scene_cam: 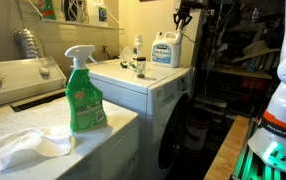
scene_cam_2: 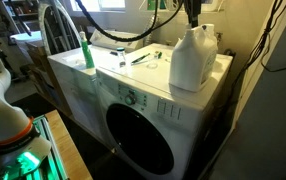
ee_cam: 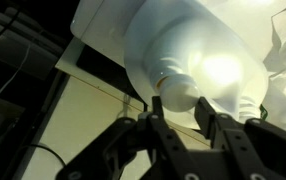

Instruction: Put the white lid on the white container of detergent

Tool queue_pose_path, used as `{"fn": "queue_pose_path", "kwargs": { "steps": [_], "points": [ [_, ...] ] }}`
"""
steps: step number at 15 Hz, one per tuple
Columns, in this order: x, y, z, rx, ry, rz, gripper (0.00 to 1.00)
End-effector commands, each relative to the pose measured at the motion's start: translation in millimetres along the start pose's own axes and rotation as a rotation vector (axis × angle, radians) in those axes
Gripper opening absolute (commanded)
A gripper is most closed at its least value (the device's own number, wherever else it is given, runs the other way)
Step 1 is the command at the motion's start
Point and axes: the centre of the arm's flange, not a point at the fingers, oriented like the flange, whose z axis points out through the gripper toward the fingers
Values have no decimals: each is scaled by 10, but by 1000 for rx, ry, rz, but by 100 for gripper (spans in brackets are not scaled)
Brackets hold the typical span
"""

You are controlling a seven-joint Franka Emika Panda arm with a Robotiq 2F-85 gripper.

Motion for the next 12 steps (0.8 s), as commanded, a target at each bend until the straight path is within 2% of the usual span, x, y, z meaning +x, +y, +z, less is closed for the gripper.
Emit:
{"fn": "queue_pose_path", "kwargs": {
  "steps": [1,12],
  "points": [
    [54,6,113,-16,-18,-3,12],
    [35,15,119,-95,8,-27,12]
  ]
}}
